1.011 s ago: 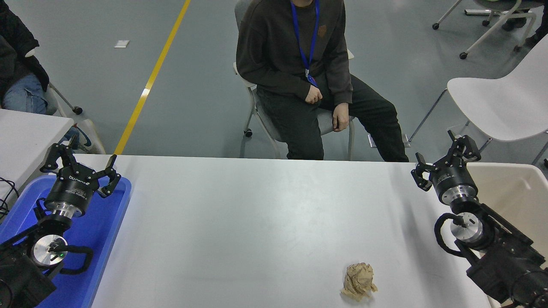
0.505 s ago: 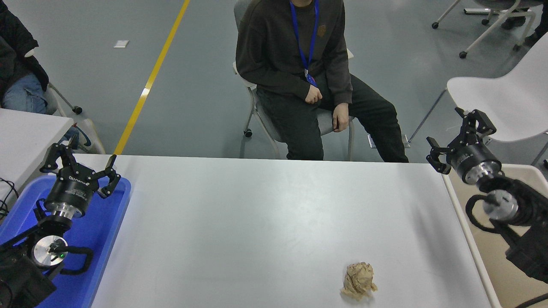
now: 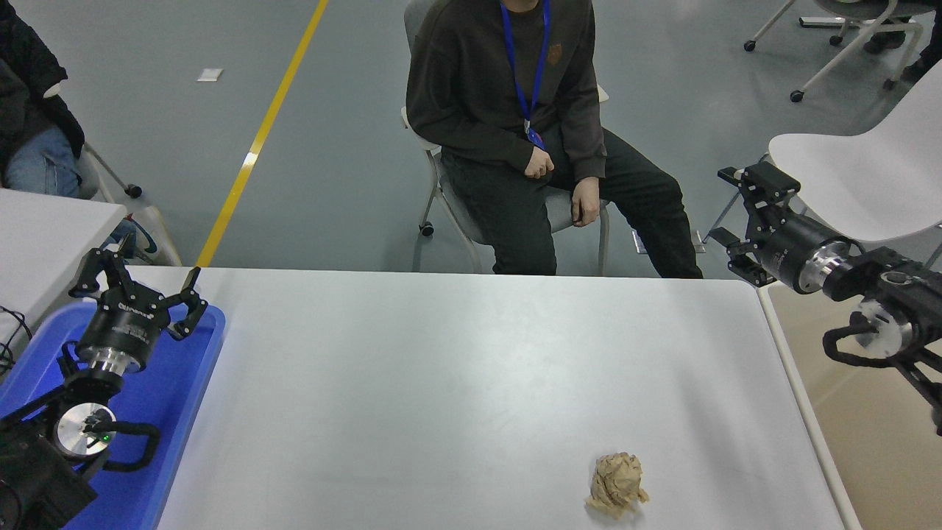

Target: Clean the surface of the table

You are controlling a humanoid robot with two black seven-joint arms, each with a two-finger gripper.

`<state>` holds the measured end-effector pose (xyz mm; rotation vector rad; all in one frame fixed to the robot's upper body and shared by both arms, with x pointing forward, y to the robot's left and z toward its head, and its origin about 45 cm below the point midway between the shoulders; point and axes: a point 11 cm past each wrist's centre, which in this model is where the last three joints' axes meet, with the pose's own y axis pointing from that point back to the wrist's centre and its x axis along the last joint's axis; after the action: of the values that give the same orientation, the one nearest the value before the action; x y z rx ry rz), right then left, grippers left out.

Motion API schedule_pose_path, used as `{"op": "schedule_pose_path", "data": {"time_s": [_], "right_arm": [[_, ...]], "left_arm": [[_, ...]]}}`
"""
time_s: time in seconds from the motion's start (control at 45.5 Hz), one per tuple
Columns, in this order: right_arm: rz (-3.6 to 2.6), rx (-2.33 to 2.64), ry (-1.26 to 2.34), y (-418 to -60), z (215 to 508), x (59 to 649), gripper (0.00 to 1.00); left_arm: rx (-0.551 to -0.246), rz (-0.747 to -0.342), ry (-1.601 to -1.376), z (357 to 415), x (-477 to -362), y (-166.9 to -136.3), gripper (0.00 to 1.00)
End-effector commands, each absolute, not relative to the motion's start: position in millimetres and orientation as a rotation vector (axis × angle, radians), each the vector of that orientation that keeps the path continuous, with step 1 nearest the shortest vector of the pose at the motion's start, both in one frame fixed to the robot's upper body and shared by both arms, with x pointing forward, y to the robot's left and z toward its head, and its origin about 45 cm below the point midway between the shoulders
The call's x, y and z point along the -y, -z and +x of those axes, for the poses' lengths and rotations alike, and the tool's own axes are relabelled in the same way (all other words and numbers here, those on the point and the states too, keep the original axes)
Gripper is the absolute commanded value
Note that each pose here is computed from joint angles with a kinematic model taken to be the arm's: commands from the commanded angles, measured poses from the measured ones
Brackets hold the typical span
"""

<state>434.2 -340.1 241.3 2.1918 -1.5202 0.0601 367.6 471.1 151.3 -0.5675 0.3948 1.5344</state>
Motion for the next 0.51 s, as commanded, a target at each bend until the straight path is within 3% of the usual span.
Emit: {"op": "schedule_pose_path", "data": {"time_s": [0.0, 0.352, 0.484], "right_arm": [[2.055, 1.204, -0.177, -240.0, 409.2, 305.9, 0.99], [1.889, 0.632, -0.477, -243.4, 383.3, 257.7, 0.99], [1.886, 0.438, -0.474, -224.9, 362.3, 233.7, 0.99]], "left_arm": [[-0.395, -0.568, -1.534, 367.6, -471.1, -151.3, 1.0], [-0.395, -0.568, -1.534, 367.6, -471.1, -151.3, 1.0], [-0.395, -0.568, -1.534, 367.6, -471.1, -151.3, 1.0]]}}
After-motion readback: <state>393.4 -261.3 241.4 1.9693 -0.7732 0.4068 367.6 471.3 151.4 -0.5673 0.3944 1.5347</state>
